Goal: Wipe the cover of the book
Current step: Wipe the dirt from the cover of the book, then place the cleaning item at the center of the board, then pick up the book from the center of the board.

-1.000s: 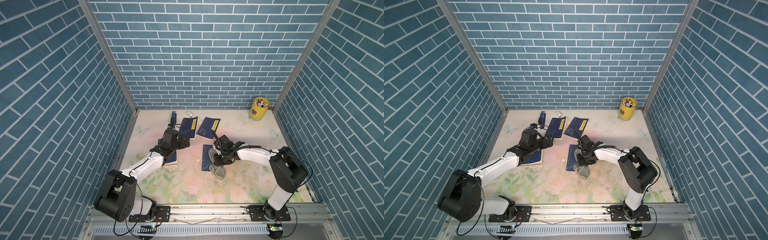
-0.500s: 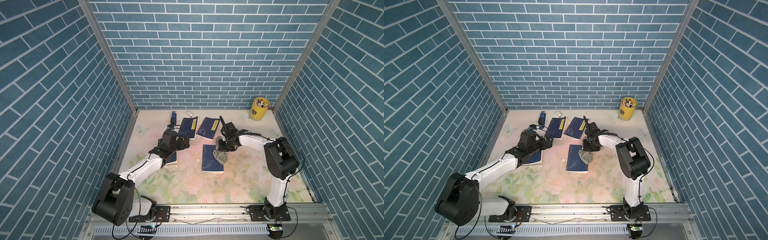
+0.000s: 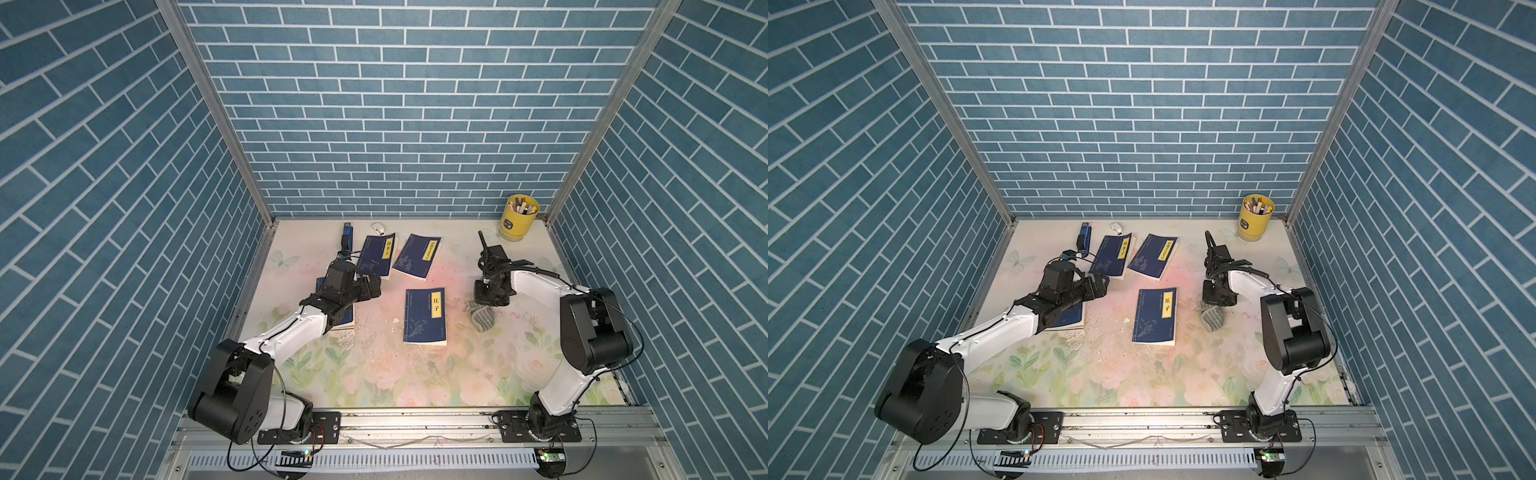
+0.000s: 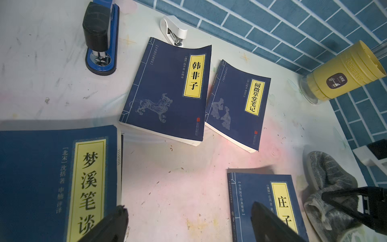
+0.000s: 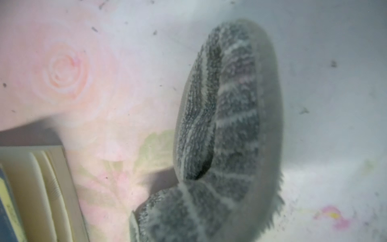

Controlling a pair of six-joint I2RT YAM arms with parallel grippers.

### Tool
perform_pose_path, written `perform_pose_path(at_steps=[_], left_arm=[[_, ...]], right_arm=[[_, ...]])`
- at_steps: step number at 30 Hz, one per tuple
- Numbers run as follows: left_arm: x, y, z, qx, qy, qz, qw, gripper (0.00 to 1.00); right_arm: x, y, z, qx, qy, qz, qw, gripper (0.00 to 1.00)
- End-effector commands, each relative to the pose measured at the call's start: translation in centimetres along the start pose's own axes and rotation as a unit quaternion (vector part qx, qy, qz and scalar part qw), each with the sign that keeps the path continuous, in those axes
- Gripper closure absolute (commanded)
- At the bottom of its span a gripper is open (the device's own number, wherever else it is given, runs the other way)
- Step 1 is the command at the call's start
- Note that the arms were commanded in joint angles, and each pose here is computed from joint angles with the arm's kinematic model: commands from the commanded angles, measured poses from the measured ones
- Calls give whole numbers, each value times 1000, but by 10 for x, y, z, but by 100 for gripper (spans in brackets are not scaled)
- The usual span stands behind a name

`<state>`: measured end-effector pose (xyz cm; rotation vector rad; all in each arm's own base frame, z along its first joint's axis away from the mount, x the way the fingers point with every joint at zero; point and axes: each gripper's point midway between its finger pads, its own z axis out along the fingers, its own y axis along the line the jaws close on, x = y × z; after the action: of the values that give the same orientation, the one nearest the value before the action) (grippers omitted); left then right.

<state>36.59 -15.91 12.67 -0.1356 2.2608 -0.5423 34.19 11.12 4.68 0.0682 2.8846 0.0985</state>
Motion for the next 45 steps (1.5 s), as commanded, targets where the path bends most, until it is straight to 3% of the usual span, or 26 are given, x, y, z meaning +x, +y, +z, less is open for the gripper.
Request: perform_pose_path(at_steps=[1, 8, 11, 17, 18, 25, 33, 39, 45], left_arm=[[7, -3, 7, 17, 13, -5, 1000, 3], [22, -12, 15, 33, 33, 5, 999, 4], [31, -18, 20, 41, 47, 12, 998, 4], [45, -25, 24, 46, 63, 19, 997, 5], [45, -25, 24, 46, 63, 19, 997, 4], [56, -27, 27, 50, 73, 19, 996, 5], [78, -34, 32, 73, 89, -2, 993, 7], [100, -43, 30, 86, 108, -4, 990, 9], [114, -55, 30, 103, 120, -6, 987, 11]], right_arm=[[-2, -18, -27, 56, -17, -14, 998, 63], [-9, 7, -64, 62, -62, -63, 994, 57], [-5, 29, -61, 46, -56, -91, 993, 52], [-2, 32, -48, 47, -42, -90, 994, 47], [-2, 32, -48, 44, -43, -90, 994, 41], [5, 74, -63, -39, -53, -115, 991, 39], [46, 135, -38, -117, -8, -139, 983, 46], [73, 139, -14, -110, 19, -127, 986, 54], [92, 127, 5, -91, 47, -116, 988, 68]])
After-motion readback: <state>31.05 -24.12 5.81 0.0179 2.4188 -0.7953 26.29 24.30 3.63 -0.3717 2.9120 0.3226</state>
